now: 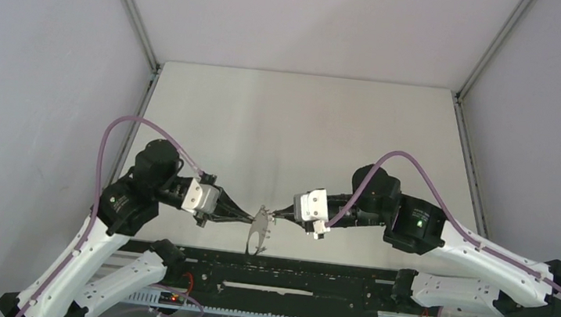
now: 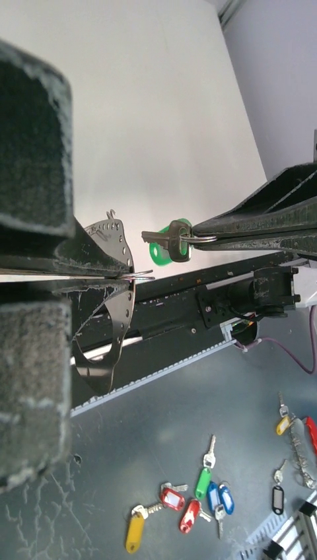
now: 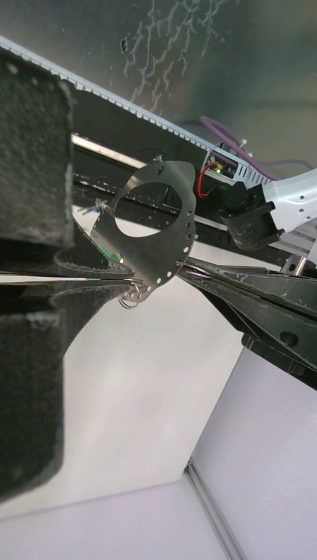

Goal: Put the keys on the keyring

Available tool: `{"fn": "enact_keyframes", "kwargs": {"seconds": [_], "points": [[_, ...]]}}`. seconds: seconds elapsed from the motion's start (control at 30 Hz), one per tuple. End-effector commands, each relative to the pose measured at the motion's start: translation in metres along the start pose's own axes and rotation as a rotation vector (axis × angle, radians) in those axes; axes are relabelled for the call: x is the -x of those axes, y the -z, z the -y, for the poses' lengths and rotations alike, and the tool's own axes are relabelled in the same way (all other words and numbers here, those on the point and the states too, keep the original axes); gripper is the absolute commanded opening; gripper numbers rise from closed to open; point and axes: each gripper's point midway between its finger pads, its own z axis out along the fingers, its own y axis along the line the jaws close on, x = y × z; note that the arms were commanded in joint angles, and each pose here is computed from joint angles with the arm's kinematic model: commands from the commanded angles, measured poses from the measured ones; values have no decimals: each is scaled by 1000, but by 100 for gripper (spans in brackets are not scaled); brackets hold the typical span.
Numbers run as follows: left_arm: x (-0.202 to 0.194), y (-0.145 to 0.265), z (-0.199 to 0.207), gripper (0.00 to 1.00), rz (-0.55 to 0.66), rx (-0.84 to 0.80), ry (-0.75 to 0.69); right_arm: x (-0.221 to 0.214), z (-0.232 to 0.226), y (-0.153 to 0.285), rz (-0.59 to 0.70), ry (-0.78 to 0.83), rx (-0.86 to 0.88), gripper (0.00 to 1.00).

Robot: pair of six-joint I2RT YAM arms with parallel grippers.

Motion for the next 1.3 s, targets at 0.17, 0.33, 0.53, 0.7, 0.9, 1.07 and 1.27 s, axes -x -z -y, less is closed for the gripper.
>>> {"fn": "enact_keyframes", "kwargs": {"seconds": [0.17,0.33,0.53,0.7,0.9,1.07,1.27], "points": [[24,-8,-14,0,27,-28,-195,12,5,2,-38,152,-2,0],[25,-11,-17,0,16,-25,-241,17,-1,1,-38,184,26,0],[34,-10,-16,0,23,-20,-242,18,-6,1,-43,201,48,0],[32,-10,-10,0,21,-23,-234,21,-7,0,-34,215,49,0],[31,-10,-8,0,18,-20,-229,22,-6,1,-33,219,44,0],[31,-10,-6,0,20,-27,-224,22,-5,2,-34,225,40,0],[28,-12,-4,0,16,-38,-212,25,-2,-2,-36,245,41,0]]}}
